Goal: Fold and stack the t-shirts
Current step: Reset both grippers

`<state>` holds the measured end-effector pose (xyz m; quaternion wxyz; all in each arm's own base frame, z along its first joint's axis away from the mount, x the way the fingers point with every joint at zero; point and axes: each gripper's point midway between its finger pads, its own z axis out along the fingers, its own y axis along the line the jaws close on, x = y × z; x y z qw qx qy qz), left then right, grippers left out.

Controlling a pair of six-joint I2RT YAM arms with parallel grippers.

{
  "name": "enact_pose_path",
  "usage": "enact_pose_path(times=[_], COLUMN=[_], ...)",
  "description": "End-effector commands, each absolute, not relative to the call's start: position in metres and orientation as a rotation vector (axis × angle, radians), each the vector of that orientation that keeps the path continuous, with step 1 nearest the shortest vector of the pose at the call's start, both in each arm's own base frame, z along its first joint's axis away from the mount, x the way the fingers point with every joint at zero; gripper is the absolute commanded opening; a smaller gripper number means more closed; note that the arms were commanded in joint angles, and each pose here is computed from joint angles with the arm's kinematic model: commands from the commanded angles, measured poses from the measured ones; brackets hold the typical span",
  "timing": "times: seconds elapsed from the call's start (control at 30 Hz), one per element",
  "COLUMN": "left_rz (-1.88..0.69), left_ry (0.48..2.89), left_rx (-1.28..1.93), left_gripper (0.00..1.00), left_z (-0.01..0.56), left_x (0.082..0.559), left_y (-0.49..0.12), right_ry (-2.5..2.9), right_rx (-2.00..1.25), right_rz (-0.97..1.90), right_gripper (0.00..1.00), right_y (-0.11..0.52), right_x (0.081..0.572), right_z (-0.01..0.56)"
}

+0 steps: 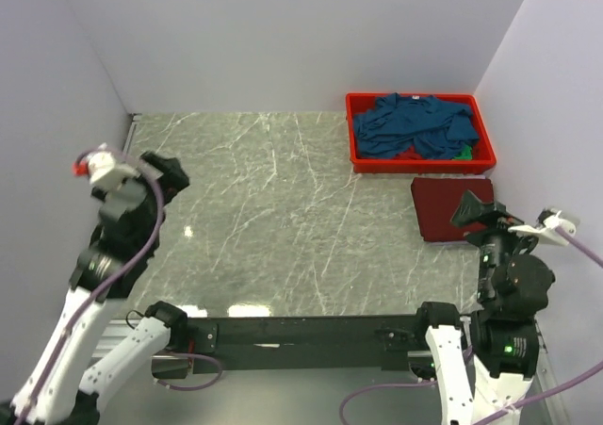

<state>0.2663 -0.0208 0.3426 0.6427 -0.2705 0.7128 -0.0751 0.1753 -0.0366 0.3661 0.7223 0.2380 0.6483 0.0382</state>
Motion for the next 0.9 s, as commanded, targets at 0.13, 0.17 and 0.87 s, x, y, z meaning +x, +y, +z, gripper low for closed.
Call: enact_pose_path(times=[0.13,0.17,0.87], left_rz=[-0.220,-0.240,-0.208], left_ry=[1.352,1.331,1.413], left_rx=[-0.765,-0.773,-0.702], left_gripper=[0.99,0.99,0.99], left_z=[0.337,0.337,0.308], left_x=[0.235,0.234,0.270], left_y=[0.014,0.014,-0.007], right_ry=[1.400,1.400,1.390], right_rx=[0.456,0.451,0.472], right_rz=[0.094,0.101,0.079], right_gripper=[0.86,0.87,0.91], right_y=[-0.031,-0.029,-0.034], right_x=[0.176,0.176,0.167], right_z=[0.356,0.355,0.339])
